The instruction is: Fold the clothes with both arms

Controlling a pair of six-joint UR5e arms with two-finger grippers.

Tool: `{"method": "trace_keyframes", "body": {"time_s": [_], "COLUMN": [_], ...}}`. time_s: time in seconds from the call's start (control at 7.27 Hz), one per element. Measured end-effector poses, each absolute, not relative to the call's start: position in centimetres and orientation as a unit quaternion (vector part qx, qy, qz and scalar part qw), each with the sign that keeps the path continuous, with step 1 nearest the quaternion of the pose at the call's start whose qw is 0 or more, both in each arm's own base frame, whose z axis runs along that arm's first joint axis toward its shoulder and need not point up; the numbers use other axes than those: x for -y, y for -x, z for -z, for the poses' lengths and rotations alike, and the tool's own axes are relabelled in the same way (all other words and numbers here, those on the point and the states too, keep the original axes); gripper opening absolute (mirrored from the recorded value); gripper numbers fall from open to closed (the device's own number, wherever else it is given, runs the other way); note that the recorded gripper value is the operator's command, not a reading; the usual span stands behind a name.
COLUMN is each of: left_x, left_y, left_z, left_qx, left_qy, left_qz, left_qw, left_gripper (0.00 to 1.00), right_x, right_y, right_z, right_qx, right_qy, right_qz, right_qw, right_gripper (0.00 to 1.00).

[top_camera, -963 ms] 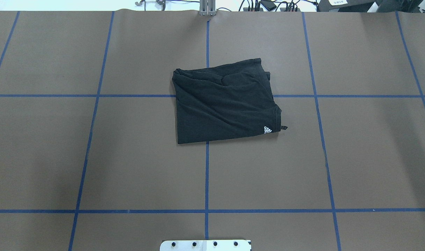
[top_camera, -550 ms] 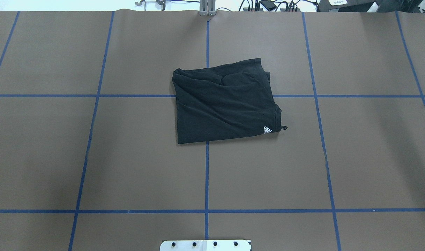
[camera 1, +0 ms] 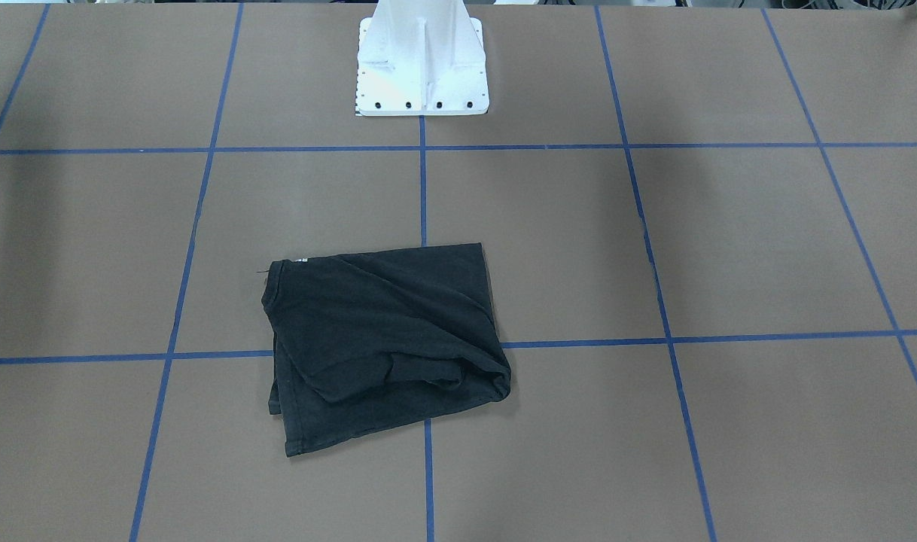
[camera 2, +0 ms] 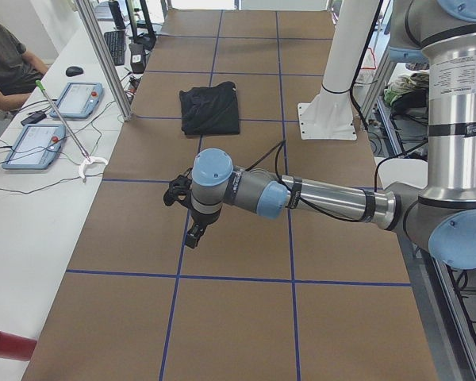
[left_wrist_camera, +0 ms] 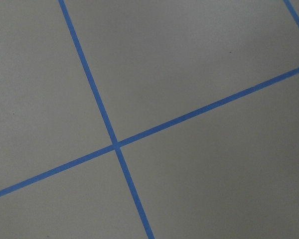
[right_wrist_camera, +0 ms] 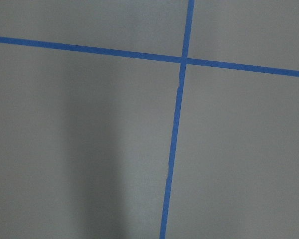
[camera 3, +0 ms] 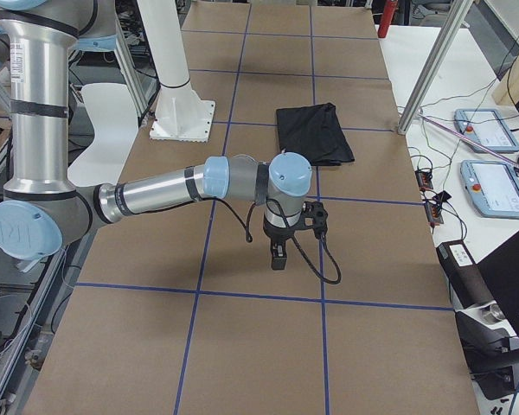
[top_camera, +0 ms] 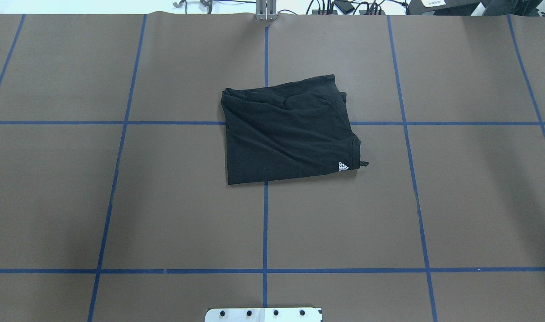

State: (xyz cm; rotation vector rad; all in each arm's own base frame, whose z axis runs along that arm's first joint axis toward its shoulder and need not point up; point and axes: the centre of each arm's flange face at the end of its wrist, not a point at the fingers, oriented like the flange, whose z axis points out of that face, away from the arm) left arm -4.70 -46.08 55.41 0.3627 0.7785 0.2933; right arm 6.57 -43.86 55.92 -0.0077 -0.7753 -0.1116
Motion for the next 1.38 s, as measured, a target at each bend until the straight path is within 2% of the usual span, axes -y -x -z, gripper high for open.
{"method": "trace_keyframes", "body": {"time_s": [0.69, 1.38], "left_x": [44.6, 44.7], "left_y": [4.9, 4.9], "left_z": [-54.3, -54.7], "left_qx": [-0.377, -0.377], "left_qy": [-0.183, -0.180], "left_qz": [-0.143, -0.142], "left_qw": [0.897, 0.897], "left_gripper": [0.99, 0.99], "right_x": [44.2, 44.2], "right_y": [-6.3, -4.4], "right_z": [-55.4, -57.2], "right_qx": [0.388, 0.343], "right_qy": [0.013, 0.005], "right_qz": [0.000, 0.077], "right_qw": [0.922, 0.936], "right_gripper": [1.00, 1.00]}}
